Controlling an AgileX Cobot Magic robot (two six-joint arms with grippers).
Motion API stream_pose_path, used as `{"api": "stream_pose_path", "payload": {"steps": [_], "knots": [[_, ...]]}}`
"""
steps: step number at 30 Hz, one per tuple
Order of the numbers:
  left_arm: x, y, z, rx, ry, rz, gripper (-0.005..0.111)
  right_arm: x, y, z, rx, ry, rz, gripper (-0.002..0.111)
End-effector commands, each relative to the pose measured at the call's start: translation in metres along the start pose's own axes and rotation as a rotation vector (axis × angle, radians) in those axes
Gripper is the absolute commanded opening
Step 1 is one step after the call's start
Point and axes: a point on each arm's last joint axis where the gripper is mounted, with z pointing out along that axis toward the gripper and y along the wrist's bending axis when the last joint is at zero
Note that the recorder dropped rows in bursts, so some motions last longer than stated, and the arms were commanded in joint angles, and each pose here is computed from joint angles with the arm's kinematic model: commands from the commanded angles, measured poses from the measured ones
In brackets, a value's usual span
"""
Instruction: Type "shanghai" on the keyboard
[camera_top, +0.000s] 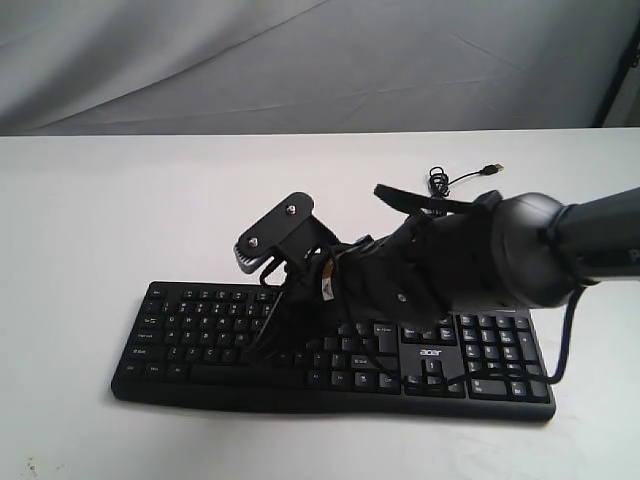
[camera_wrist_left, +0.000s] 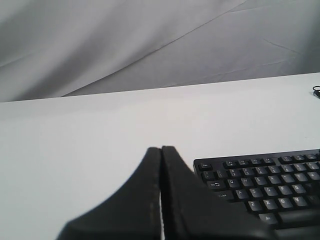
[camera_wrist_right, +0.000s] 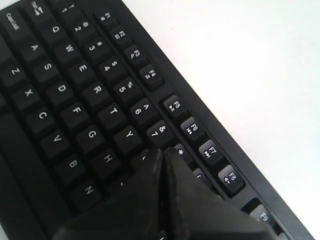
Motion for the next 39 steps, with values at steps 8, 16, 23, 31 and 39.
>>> {"api": "stream_pose_path", "payload": {"steps": [8,16,23,31,39], "knots": [[0.001,0.000,0.000,0.003,-0.004,-0.001,0.000,-0.002,0.000,-0.057,0.013,-0.092,-0.047,0.000],[0.001,0.000,0.000,0.003,-0.004,-0.001,0.000,0.044,0.006,-0.108,0.010,-0.225,-0.019,0.000],[0.001,0.000,0.000,0.003,-0.004,-0.001,0.000,0.066,0.007,-0.129,0.011,-0.186,-0.008,0.000],[0.001,0.000,0.000,0.003,-0.004,-0.001,0.000,0.070,0.007,-0.128,0.010,-0.177,-0.008,0.000],[0.001,0.000,0.000,0.003,-0.004,-0.001,0.000,0.070,0.008,-0.128,0.009,-0.177,-0.018,0.000]]}}
